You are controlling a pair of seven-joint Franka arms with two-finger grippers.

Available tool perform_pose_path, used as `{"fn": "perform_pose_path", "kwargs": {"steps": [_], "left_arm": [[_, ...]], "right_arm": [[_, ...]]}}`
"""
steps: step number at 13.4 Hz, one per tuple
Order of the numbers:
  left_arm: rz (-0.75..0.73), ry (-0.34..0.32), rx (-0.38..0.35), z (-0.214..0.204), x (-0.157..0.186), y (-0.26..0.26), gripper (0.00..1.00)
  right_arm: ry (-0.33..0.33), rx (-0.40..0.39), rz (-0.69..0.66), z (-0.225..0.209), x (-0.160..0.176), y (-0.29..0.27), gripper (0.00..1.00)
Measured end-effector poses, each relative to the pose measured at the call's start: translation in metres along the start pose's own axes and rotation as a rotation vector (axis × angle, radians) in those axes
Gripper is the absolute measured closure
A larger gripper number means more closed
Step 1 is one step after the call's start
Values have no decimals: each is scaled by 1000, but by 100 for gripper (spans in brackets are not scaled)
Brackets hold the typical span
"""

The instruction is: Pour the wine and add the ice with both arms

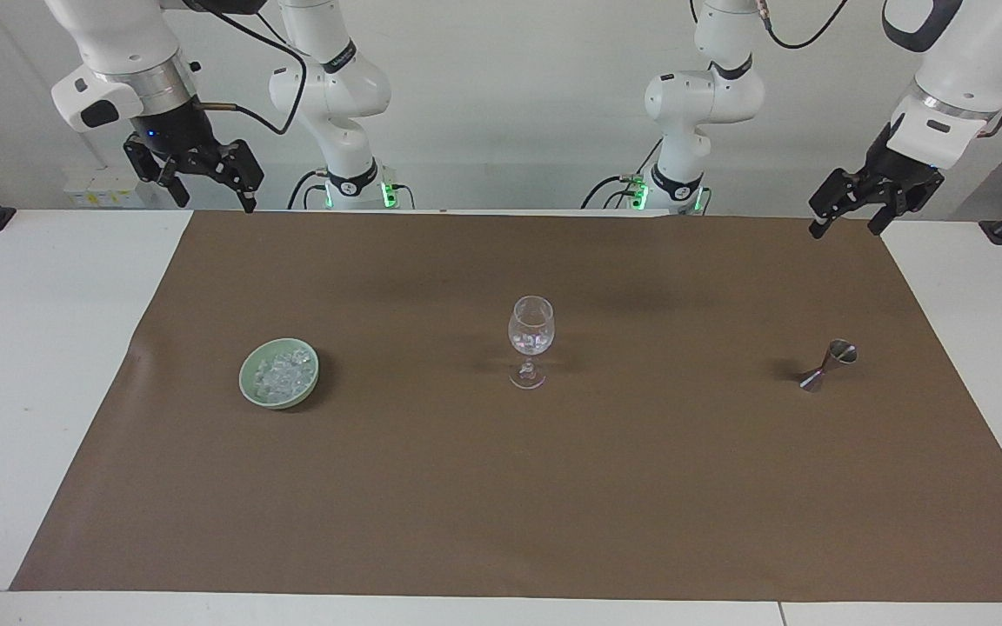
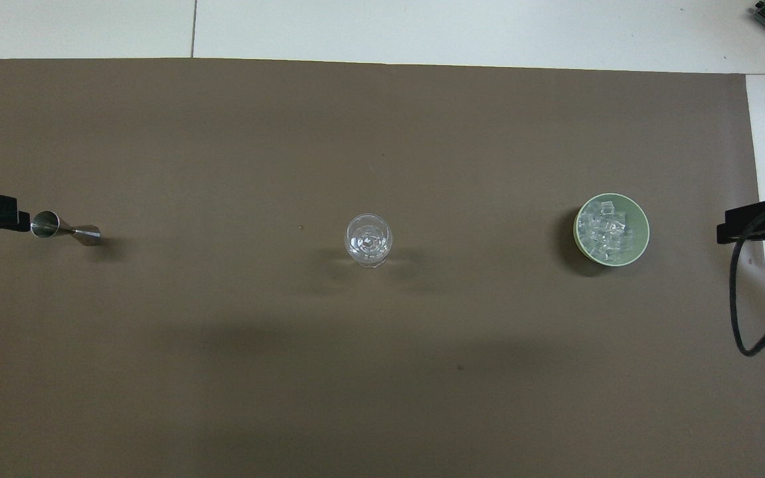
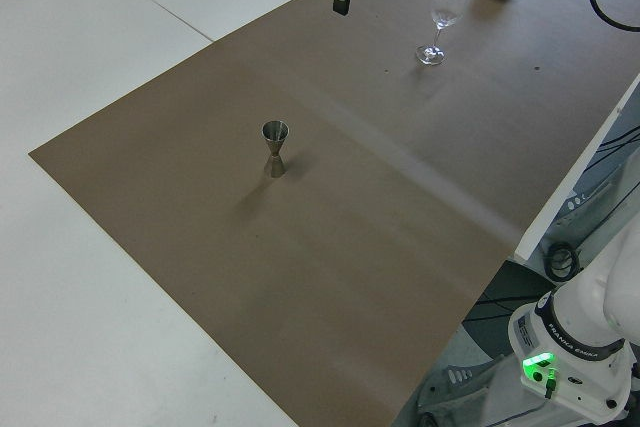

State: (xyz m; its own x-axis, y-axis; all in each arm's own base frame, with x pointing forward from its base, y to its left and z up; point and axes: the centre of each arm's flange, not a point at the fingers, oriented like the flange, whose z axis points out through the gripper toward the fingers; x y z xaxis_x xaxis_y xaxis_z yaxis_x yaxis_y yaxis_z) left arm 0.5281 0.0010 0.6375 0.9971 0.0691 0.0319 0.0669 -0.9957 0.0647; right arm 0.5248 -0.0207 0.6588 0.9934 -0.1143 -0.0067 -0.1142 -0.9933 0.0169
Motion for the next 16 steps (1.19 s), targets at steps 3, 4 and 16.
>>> {"fn": "perform_pose_path", "kwargs": {"steps": [3, 4, 16], "left_arm": [[1, 9, -1, -7, -5, 0, 0], [-1, 7, -1, -9, -7, -1, 0], [-6, -1, -2, -10, -10, -4, 0]], "right_arm": [[0, 0, 0, 0, 0, 0, 0], [0, 0, 0, 0, 0, 0, 0], [4, 1, 0, -2, -1, 0, 0]]}}
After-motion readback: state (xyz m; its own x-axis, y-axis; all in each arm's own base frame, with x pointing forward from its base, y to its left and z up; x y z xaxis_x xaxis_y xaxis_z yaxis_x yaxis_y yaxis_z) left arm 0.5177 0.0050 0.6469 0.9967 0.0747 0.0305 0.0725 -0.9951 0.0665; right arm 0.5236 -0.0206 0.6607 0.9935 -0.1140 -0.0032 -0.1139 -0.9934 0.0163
